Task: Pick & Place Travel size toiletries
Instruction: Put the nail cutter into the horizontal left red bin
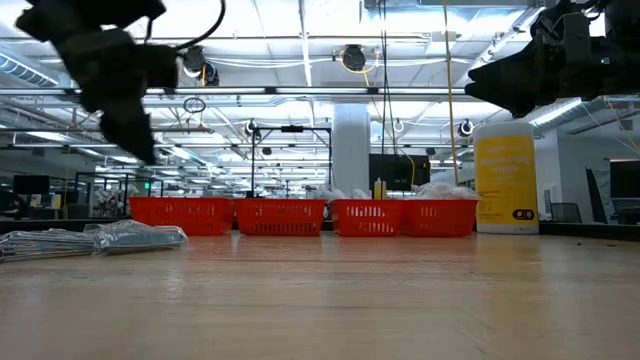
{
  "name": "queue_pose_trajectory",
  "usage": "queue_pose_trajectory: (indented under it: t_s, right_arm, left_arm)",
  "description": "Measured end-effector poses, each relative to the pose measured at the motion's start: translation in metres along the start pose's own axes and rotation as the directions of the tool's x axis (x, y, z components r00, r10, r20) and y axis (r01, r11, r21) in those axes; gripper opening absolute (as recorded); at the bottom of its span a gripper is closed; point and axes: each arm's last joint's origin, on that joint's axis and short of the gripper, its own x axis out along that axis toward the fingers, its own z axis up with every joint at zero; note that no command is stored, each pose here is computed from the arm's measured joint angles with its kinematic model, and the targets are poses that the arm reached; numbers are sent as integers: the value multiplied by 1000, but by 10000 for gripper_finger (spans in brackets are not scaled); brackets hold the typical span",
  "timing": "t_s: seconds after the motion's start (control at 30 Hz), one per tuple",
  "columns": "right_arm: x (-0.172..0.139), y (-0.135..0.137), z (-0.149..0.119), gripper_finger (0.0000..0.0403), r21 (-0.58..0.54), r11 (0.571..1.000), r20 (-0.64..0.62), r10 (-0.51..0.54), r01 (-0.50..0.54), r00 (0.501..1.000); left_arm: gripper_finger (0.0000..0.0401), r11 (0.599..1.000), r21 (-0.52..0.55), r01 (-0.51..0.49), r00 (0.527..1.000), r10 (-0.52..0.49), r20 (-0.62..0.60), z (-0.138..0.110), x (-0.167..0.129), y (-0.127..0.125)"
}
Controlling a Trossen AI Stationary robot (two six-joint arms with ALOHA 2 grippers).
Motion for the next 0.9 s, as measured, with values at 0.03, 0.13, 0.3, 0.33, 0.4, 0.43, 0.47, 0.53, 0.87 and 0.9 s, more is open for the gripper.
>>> queue_pose_trajectory:
  t_s: [0.03, 0.13, 0.3, 0.33, 0.4, 0.43, 0.47, 0.53, 0.87, 0.9]
  right_arm:
    - [0, 0, 0, 211, 0, 1000, 0, 0, 0, 1000]
    - [0, 0, 0, 212, 0, 1000, 0, 0, 0, 1000]
    - [0, 0, 0, 212, 1, 1000, 1, 1, -1, 1000]
    - [0, 0, 0, 212, 1, 1000, 3, 1, -1, 1000]
    - [0, 0, 1, 212, 4, 1000, 11, 1, -1, 1000]
    - [0, 0, 1, 212, 5, 1000, 15, 1, -1, 1000]
    - [0, 0, 2, 212, 5, 1000, 16, 1, -1, 1000]
    - [0, 0, 2, 212, 5, 1000, 16, 1, -1, 1000]
    - [0, 0, 2, 212, 7, 1000, 22, 2, -2, 1000]
    - [0, 0, 2, 212, 7, 1000, 22, 2, -2, 1000]
  left_arm:
    - [244, 1000, -22, -6, 1000, 5, -19, -7, 3, -2]
    - [244, 997, -73, -38, 996, 32, -83, -30, 14, -5]
    - [244, 990, -136, -47, 990, 28, -140, -59, 24, -9]
    - [244, 990, -137, -41, 991, 23, -134, -63, 25, -10]
    - [243, 989, -139, -49, 991, 31, -133, -70, 30, -12]
    - [244, 988, -137, -65, 989, 46, -138, -73, 32, -12]
    - [244, 987, -139, -80, 988, 60, -145, -76, 33, -12]
    - [243, 984, -143, -103, 984, 80, -158, -80, 37, -12]
    - [243, 986, -114, -123, 978, 101, -181, -82, 56, -16]
    - [243, 983, -120, -136, 977, 113, -181, -82, 55, -16]
